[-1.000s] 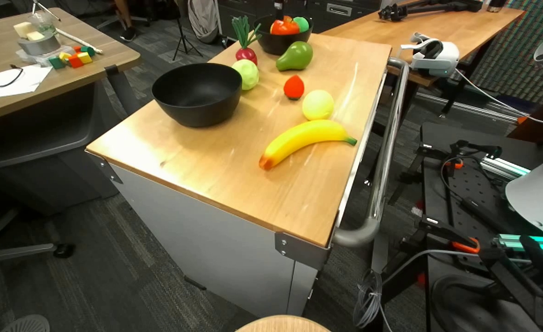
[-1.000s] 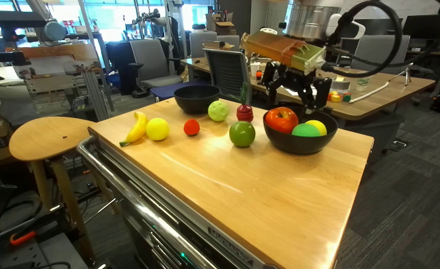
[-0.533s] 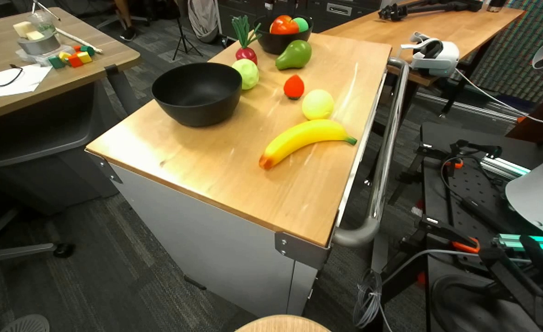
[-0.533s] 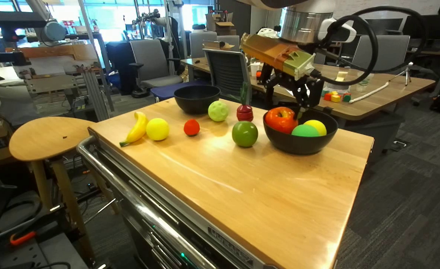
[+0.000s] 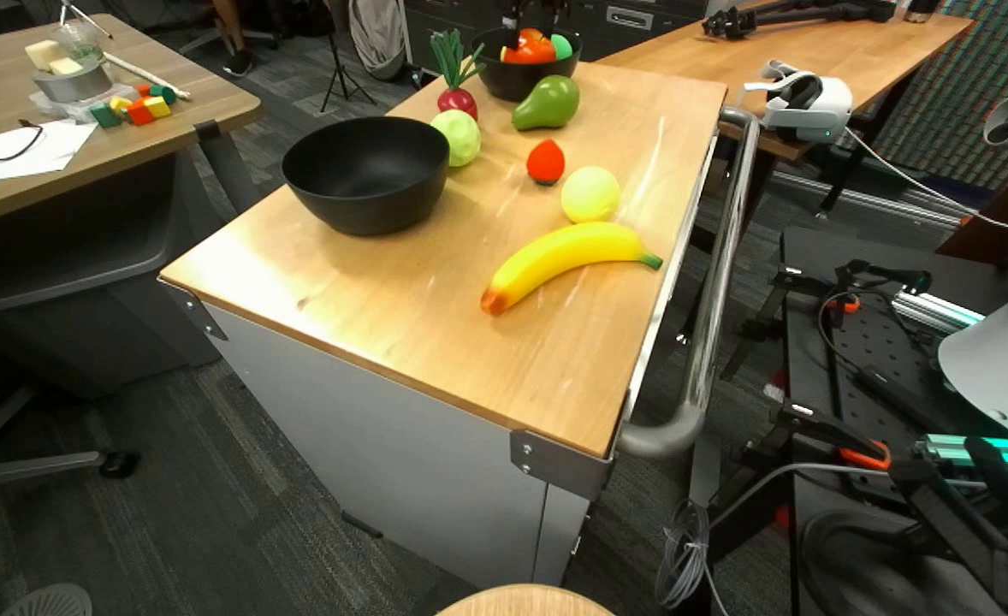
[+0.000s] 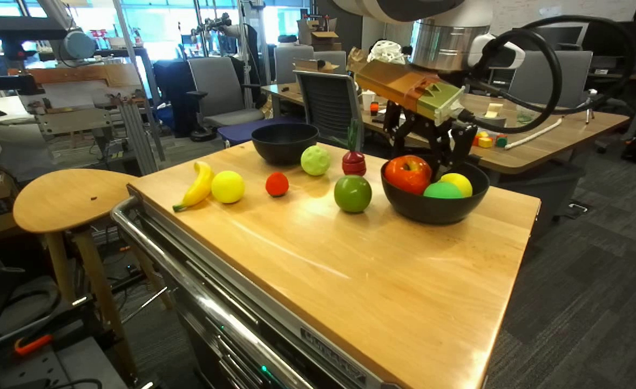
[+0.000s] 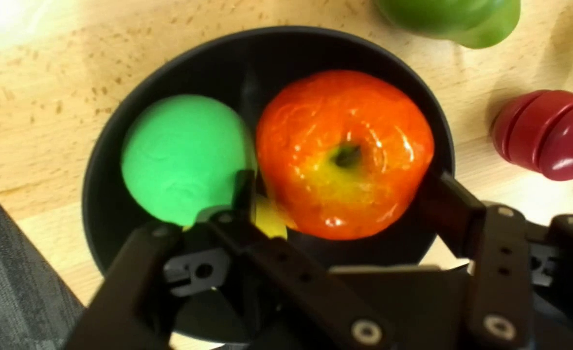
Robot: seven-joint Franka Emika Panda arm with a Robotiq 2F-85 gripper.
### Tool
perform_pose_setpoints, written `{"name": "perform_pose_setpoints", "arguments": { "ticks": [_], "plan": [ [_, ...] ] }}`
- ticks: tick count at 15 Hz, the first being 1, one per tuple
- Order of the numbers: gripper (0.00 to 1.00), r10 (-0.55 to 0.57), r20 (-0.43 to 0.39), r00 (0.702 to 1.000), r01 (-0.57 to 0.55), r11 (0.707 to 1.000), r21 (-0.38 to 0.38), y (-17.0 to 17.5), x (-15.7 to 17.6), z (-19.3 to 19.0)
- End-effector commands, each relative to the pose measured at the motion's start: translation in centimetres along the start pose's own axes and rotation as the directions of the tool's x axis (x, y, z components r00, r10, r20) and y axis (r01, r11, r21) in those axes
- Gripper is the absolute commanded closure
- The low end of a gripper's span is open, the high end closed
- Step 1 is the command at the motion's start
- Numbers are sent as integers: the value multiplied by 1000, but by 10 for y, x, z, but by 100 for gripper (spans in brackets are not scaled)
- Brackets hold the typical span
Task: Move the fruit and vegetable toys from the bowls to the counter
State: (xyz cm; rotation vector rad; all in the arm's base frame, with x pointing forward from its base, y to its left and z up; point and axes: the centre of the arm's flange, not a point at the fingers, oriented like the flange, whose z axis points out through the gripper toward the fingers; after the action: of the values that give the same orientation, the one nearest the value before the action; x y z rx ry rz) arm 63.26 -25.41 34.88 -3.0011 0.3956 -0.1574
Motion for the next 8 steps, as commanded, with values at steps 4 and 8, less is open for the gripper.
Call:
{"name": "perform_pose_setpoints", "arguments": {
  "ticks": [4, 8],
  "plan": [
    [48, -3, -39, 999, 1, 999, -53, 6, 2, 9],
    [50, -16, -48, 999, 15, 1000, -26, -6, 3, -10]
  ]
}}
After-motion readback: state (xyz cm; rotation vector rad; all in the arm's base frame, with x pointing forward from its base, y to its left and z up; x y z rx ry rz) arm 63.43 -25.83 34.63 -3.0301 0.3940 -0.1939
